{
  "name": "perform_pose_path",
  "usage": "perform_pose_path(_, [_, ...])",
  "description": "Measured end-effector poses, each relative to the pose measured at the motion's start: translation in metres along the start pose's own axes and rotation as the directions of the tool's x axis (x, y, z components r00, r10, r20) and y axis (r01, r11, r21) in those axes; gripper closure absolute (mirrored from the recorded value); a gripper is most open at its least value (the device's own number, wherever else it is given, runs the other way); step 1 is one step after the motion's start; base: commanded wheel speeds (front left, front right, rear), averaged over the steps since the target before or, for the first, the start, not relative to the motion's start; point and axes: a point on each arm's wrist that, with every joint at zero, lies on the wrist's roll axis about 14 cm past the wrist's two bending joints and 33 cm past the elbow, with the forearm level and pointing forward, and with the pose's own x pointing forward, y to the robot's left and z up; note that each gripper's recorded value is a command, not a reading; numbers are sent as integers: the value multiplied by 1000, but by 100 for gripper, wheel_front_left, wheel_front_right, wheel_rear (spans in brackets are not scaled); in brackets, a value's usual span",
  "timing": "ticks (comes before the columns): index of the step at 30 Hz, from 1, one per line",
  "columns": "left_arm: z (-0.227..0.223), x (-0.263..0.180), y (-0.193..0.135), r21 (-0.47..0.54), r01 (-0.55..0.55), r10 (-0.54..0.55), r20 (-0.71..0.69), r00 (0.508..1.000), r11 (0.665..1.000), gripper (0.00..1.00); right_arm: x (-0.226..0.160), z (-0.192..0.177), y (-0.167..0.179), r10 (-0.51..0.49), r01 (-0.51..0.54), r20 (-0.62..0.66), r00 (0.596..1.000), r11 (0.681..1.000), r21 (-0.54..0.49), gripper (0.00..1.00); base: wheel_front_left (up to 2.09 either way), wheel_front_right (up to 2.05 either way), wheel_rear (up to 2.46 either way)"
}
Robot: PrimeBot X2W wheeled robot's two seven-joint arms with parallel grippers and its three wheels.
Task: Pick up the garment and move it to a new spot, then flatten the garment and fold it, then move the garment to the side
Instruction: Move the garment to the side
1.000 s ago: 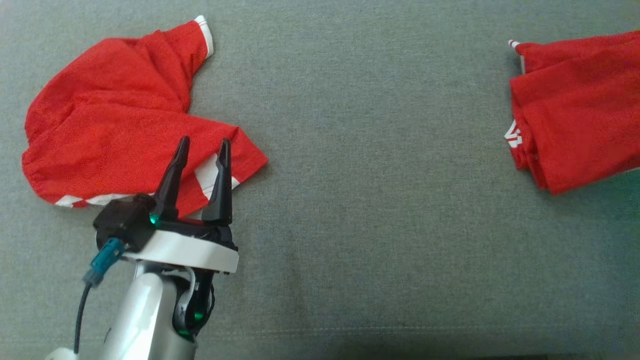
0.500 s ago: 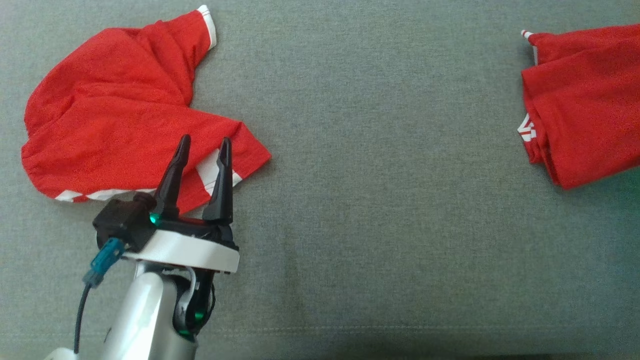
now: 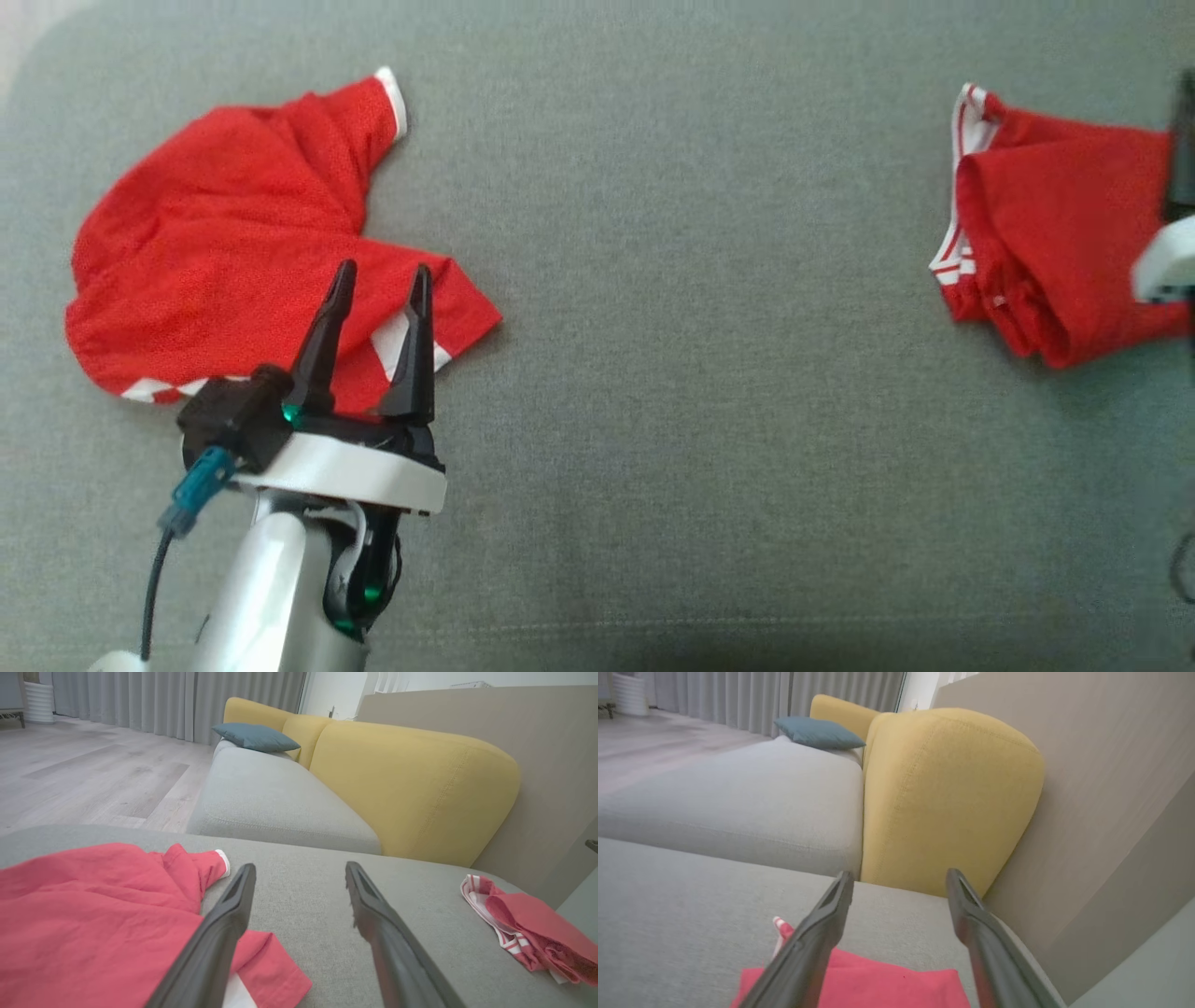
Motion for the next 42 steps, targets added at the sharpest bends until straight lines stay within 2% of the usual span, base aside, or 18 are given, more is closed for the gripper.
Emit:
perform_pose_path(5, [16, -6, -6, 8, 8, -9, 40, 999, 1000, 0, -15, 29, 31, 50, -57, 94, 994, 996, 68, 0, 0, 0, 0])
perform_pose_path(10, [28, -23, 0, 7, -34, 33, 66, 997, 999, 0, -48, 34, 74, 112, -135, 137, 984, 975, 175, 0, 0, 0, 0])
perform_pose_path(16, [40, -36, 0, 12, -45, 44, 98, 994, 999, 0, -81, 39, 99, 140, -185, 189, 972, 952, 244, 0, 0, 0, 0])
perform_pose_path(28, [35, -58, 2, 9, -68, 67, 83, 994, 998, 0, -133, 18, 109, 136, -199, 183, 974, 899, 390, 0, 0, 0, 0])
perform_pose_path(42, [29, -61, 4, -1, -80, 79, 66, 995, 997, 0, -138, 20, 108, 131, -203, 197, 972, 893, 403, 0, 0, 0, 0])
